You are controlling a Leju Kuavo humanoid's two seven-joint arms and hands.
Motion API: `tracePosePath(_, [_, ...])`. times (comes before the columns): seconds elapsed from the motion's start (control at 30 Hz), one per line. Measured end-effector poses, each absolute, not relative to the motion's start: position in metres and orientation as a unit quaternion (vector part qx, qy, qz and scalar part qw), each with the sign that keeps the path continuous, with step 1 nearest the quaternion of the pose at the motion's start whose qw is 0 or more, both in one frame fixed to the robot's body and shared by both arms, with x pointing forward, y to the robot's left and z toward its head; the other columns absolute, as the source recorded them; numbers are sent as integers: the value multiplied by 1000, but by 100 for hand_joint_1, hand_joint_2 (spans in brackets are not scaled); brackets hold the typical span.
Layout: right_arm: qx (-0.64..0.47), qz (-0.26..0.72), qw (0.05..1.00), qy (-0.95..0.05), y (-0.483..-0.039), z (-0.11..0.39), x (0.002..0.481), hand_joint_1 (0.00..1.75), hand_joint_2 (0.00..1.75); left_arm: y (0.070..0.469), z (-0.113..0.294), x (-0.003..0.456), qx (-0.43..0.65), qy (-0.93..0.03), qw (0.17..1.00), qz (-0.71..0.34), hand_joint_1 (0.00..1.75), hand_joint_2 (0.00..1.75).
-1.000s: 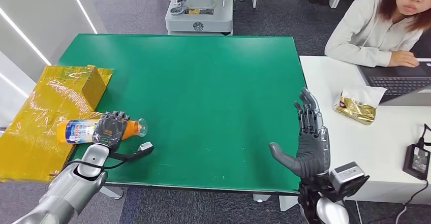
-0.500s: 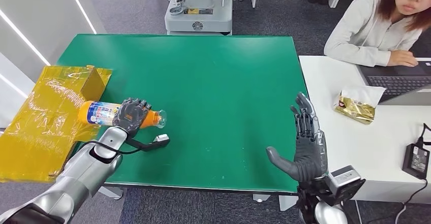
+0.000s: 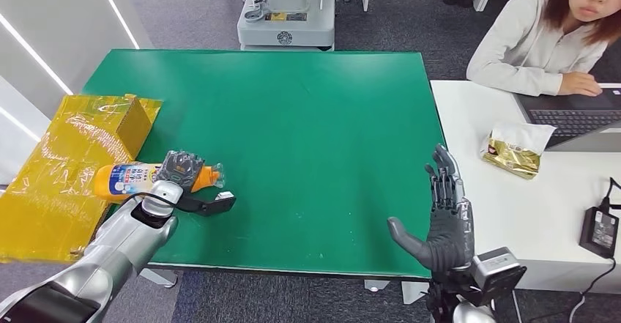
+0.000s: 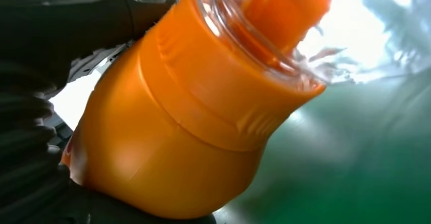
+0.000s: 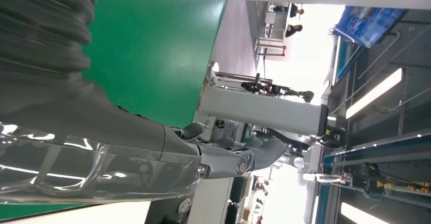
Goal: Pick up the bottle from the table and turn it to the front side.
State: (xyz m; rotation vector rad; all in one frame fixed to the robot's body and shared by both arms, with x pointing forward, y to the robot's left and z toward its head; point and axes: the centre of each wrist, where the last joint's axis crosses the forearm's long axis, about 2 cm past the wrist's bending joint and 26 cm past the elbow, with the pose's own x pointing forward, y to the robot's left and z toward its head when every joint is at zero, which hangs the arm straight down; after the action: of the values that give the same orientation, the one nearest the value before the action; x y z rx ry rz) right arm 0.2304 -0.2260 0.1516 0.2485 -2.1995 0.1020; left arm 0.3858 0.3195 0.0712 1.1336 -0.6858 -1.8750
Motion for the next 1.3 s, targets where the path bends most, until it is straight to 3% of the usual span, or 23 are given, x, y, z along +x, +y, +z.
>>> tracePosePath(0.2, [91,35,448,-889,-231,155,229,0,175,320,71,386,453,-272,413,-742,175,175])
tracePosePath(0.3, [88,32,448,-889,-233,156,226,0,175,321,71,386,461,-279,409,-737,72,175])
tracePosePath(0.33, [88,31,448,-889,-233,156,225,0,175,321,70,385,464,-281,408,-734,29,175])
tracePosePath(0.43, [88,30,449,-889,-234,156,222,0,175,322,70,385,471,-287,406,-729,0,175])
tracePosePath(1.07, [89,31,464,-881,-236,159,218,0,175,313,64,379,483,-307,402,-714,0,175])
tracePosePath(1.3, [84,26,471,-878,-237,155,213,0,175,292,62,377,357,-472,494,-637,0,175])
